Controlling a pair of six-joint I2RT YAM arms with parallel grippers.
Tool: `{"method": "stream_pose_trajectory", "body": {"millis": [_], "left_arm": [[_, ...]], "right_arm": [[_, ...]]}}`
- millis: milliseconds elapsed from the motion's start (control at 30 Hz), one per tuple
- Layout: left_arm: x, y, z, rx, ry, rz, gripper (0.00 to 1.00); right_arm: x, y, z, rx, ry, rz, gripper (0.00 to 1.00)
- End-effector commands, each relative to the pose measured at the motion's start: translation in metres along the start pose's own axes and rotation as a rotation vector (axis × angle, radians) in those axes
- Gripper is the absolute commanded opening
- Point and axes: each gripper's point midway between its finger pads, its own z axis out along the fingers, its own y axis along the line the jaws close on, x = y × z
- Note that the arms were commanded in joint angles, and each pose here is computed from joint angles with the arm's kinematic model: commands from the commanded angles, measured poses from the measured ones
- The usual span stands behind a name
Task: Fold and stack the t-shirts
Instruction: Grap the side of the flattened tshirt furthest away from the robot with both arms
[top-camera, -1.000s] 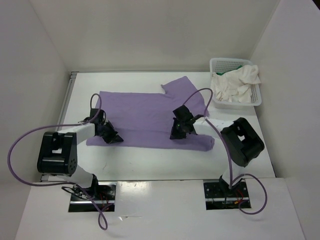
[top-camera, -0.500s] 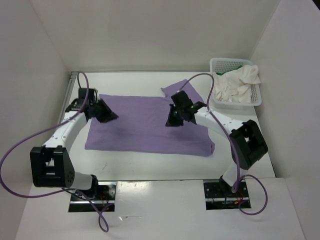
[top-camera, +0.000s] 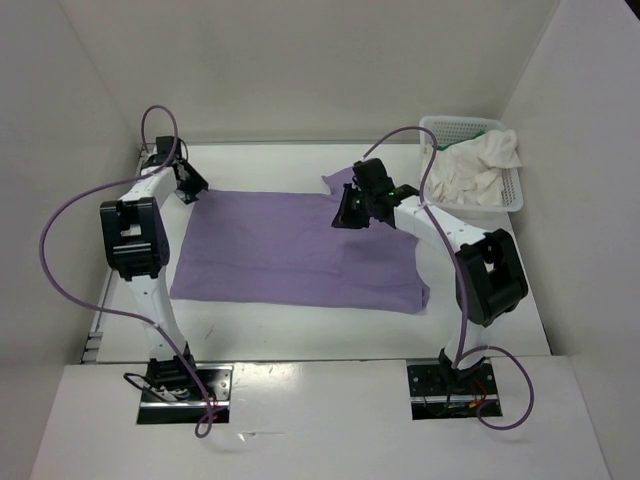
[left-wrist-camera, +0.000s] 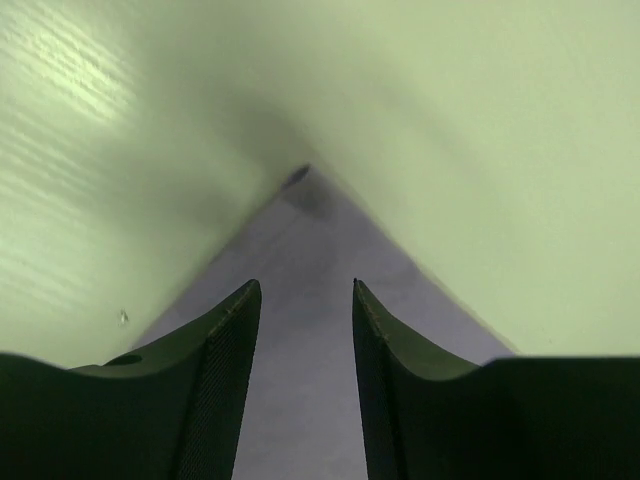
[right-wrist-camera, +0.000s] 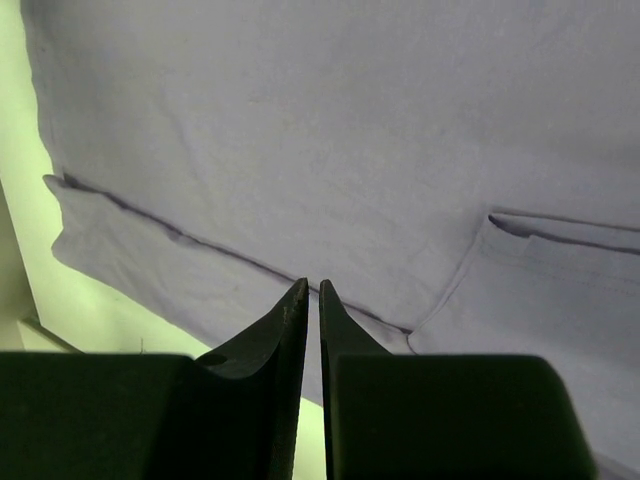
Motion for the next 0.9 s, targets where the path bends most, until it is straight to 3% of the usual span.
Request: {"method": "stream_pose_trajectory", "body": {"millis": [0, 400, 867], "left_arm": [[-0.034, -0.010, -0.001, -0.044, -0.100, 0.056, 0.50], [-0.035, 0.016, 0.034, -0.180, -0.086, 0.136, 0.46], [-0.024, -0.006, 0.050, -0.160, -0.065, 0.202, 0.47]], "right_arm": [[-0.019, 0.017, -0.002, -0.064, -0.039, -0.037, 0.13], [-0.009, 0.010, 0.006, -0.061, -0.017, -0.034, 0.15], [-0.001, 0.007, 0.009, -0.070, 0.002, -0.032, 0.15]]}}
